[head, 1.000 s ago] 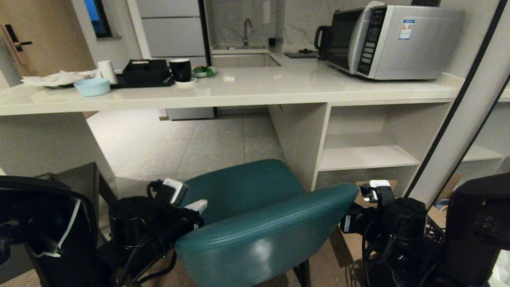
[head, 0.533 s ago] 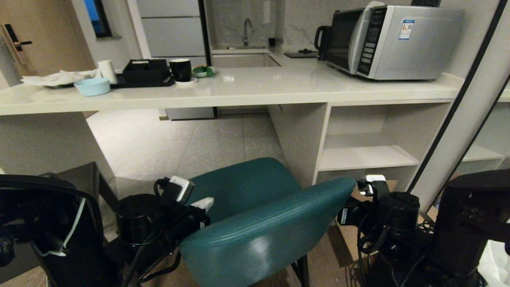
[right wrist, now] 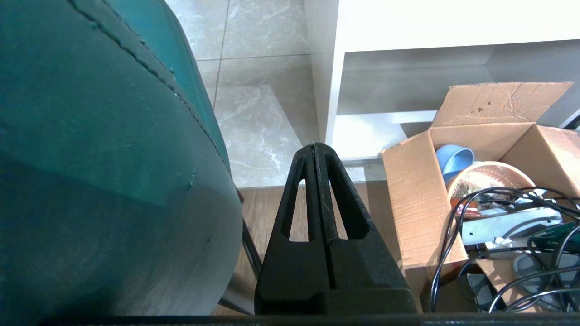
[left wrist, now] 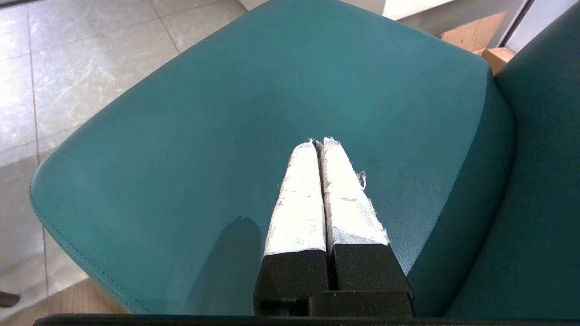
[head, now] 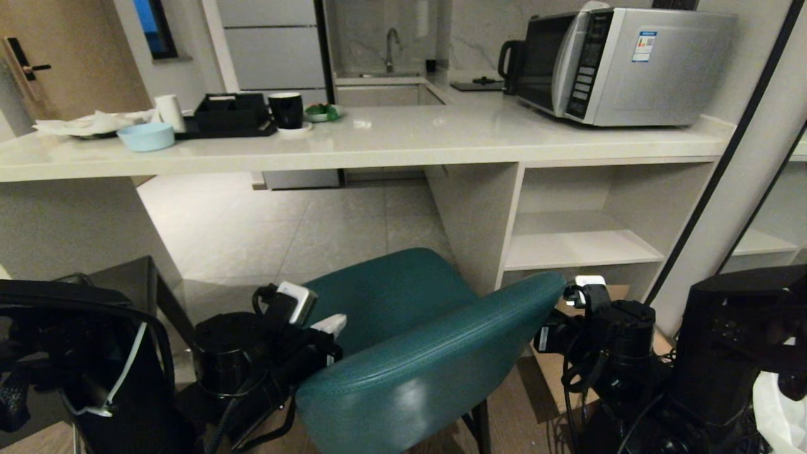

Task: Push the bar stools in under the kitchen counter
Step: Pull the blue chair out from under the dining table

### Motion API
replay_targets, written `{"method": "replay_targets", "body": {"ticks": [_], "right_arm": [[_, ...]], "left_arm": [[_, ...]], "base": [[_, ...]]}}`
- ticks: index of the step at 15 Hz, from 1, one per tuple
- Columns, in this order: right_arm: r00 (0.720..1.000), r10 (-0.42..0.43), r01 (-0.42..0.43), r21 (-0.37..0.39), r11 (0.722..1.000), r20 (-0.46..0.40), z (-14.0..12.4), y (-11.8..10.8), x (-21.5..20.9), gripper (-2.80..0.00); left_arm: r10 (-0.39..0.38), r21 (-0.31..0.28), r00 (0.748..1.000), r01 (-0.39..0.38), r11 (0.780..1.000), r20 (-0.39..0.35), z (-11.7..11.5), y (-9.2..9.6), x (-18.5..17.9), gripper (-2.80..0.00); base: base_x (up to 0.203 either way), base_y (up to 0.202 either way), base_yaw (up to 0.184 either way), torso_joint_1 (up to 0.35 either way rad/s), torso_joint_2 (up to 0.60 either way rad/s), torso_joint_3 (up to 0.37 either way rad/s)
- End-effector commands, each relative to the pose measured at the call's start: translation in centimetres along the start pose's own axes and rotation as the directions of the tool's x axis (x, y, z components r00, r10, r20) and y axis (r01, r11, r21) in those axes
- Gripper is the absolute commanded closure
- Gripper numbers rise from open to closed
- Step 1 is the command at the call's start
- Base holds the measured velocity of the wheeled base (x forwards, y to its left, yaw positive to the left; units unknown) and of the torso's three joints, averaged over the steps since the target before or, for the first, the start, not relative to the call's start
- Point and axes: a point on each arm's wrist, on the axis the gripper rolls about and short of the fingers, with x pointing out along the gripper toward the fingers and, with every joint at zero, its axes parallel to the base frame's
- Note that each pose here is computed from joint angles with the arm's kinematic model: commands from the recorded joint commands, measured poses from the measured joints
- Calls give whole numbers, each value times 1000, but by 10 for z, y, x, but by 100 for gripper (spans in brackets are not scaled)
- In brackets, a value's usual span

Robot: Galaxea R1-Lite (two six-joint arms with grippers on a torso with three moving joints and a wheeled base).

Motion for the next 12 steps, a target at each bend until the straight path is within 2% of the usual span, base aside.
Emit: {"method": "replay_targets", "body": {"ticks": [1, 4, 7, 8, 10, 12], "right_arm": [[1000, -2, 1, 3, 1000, 4, 0, 0, 0, 0], [1000, -4, 4, 8, 1000, 9, 2, -1, -4, 0], [999, -15, 14, 21, 1000, 49, 19, -4, -20, 0], [997, -27, 25, 28, 999, 69, 26, -6, -28, 0], [993, -33, 29, 40, 999, 115, 42, -11, -47, 0], [988, -44, 41, 27, 999, 151, 54, -18, -74, 0]], "left_arm": [[8, -2, 1000, -8, 1000, 0, -1, 1, 0, 0], [53, -28, 998, -52, 998, 27, 6, 11, -3, 0], [192, -86, 981, -189, 978, 36, 10, 48, -10, 0], [224, -109, 972, -216, 970, 69, 19, 57, -17, 0], [252, -130, 959, -235, 963, 131, 35, 63, -30, 0], [258, -135, 956, -240, 961, 137, 38, 61, -54, 0]], "base": [[0, 0, 0, 0, 0, 0], [0, 0, 0, 0, 0, 0], [0, 0, 0, 0, 0, 0], [0, 0, 0, 0, 0, 0], [0, 0, 0, 0, 0, 0], [0, 0, 0, 0, 0, 0]]}}
